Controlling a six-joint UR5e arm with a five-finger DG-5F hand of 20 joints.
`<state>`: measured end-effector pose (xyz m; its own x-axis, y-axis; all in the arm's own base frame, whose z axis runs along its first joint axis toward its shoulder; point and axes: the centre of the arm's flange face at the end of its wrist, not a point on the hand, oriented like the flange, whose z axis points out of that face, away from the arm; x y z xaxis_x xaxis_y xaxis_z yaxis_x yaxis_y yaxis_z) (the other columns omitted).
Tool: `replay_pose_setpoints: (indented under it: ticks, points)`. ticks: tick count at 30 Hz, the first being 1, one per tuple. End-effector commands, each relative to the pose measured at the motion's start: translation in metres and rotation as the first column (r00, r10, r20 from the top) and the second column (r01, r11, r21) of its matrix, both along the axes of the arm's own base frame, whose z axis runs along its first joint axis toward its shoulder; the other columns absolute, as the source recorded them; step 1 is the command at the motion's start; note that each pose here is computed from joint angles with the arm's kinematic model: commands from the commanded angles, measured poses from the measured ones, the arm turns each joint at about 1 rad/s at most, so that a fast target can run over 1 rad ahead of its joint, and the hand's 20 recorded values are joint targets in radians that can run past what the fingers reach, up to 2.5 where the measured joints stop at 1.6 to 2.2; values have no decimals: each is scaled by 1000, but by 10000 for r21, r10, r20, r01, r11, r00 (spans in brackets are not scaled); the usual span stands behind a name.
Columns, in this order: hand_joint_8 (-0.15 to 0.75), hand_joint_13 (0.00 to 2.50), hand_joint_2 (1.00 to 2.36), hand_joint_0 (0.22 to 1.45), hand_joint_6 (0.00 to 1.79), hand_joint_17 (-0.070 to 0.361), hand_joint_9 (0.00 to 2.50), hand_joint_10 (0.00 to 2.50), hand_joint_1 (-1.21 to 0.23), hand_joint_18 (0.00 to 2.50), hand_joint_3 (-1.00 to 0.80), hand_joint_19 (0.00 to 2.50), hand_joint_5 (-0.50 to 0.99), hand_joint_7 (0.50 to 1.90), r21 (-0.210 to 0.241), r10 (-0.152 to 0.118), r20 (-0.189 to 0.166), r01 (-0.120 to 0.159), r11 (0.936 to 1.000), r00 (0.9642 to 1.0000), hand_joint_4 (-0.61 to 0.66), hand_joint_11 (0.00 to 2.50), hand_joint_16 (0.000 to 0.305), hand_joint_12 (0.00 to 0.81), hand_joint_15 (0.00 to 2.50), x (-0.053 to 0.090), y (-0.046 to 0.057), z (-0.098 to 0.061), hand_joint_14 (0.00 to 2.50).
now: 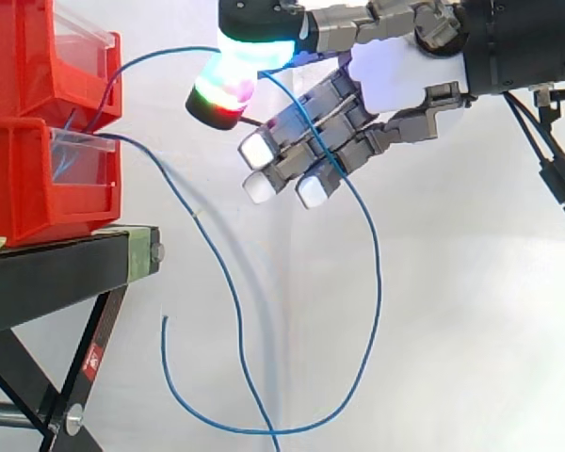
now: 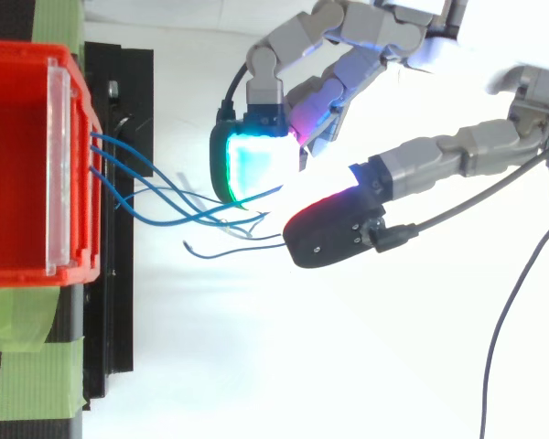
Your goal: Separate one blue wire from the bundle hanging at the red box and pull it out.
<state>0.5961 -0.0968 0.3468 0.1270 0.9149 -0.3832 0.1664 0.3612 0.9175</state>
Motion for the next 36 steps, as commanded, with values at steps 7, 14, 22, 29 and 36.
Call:
replay_pose_setpoints:
  ticks: [7,14,22,29,36]
  points:
    - [355,681,1254,499,870,150,817,11,-714,856,-163,522,-76,1070,-3,-19,-22,19,10000,10000,-210,496,67,500,477,0,-1,-1,10]
    - [359,652,1224,508,870,150,794,11,-735,828,-157,512,-77,1065,-8,-19,-68,19,10000,10000,-199,473,67,500,467,-1,-1,-1,8]
    - [353,588,1223,510,869,153,745,10,-757,756,-152,488,-77,1075,-16,59,-56,-59,10000,10000,-191,430,68,497,450,-1,1,0,8]
    - [356,575,1284,493,868,158,734,9,-759,723,-138,462,-71,1082,-48,31,-61,-32,10000,10000,-196,415,70,503,451,0,0,-1,9]
    - [356,574,1318,487,866,159,737,12,-765,714,-142,456,-68,1093,-63,33,-64,-33,10000,10000,-197,413,71,504,455,0,0,-1,8]
